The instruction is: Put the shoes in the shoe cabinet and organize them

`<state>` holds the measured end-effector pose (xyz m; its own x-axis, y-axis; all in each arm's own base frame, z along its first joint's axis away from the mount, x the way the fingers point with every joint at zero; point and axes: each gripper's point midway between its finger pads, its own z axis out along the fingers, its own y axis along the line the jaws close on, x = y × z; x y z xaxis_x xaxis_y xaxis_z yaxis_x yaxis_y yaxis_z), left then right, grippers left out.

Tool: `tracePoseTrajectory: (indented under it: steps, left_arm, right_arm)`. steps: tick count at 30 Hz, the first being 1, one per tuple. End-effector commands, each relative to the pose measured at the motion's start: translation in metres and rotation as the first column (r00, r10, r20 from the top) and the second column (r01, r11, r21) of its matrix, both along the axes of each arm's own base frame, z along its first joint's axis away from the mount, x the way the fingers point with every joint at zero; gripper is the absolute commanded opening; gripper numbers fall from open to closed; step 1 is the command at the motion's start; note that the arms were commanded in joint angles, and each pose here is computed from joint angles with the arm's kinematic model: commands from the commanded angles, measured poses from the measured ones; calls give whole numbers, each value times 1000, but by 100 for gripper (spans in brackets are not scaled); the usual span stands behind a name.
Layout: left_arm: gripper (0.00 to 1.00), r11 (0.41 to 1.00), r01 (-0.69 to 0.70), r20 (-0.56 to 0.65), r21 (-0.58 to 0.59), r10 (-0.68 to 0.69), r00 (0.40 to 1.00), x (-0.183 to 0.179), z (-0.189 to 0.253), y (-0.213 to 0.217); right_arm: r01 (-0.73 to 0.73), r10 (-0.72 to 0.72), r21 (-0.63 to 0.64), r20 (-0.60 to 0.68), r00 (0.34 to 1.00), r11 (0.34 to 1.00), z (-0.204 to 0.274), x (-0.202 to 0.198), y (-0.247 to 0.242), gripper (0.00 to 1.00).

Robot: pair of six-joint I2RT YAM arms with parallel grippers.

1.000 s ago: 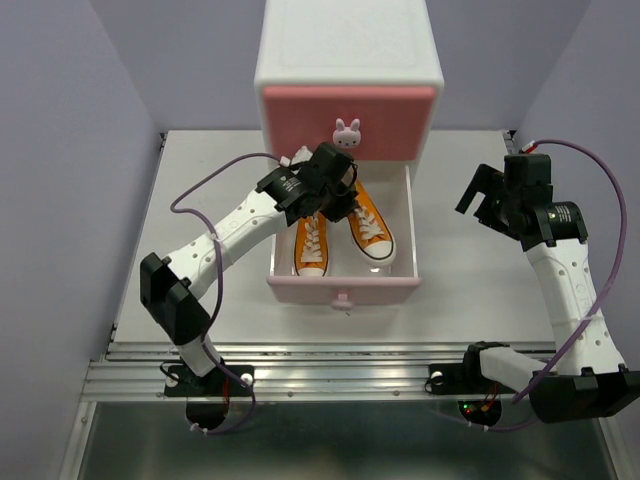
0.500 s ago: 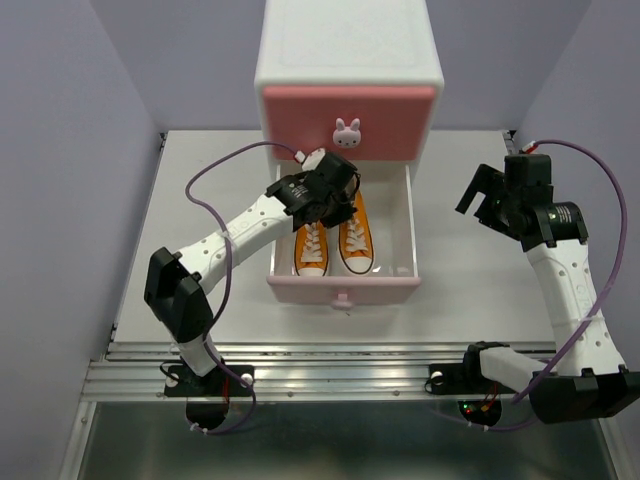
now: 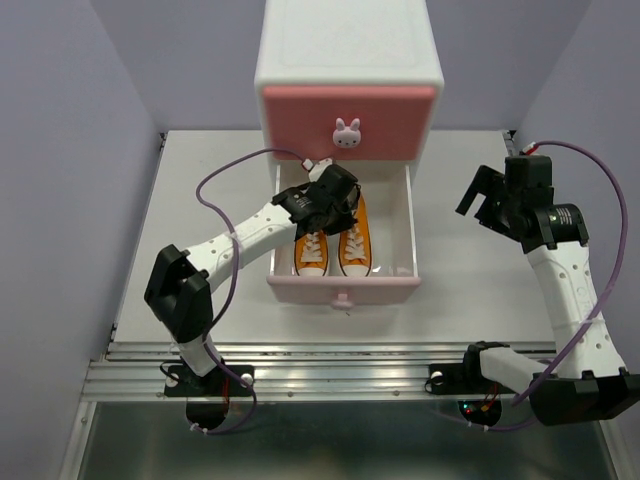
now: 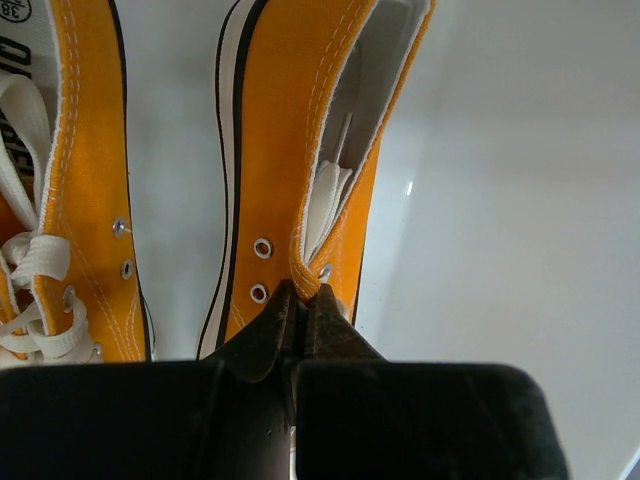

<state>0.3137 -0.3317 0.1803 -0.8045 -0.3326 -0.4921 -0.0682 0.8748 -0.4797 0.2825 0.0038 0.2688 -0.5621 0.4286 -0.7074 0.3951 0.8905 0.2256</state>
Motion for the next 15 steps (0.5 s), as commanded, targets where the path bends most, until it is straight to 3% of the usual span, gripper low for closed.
tracePoseTrajectory:
  steps: [1,15]
  left_arm:
    - [0,993,-60,78,-98,68,995,18,29,1]
    - [0,997,-50,73,-53,53,996,26,0,24]
  right_arm:
    - [-2,2,-15,16,1000,1000,5,-4,-4,100]
    - [-7,6,-12,-6,1000,1000,-2,-3,-3,100]
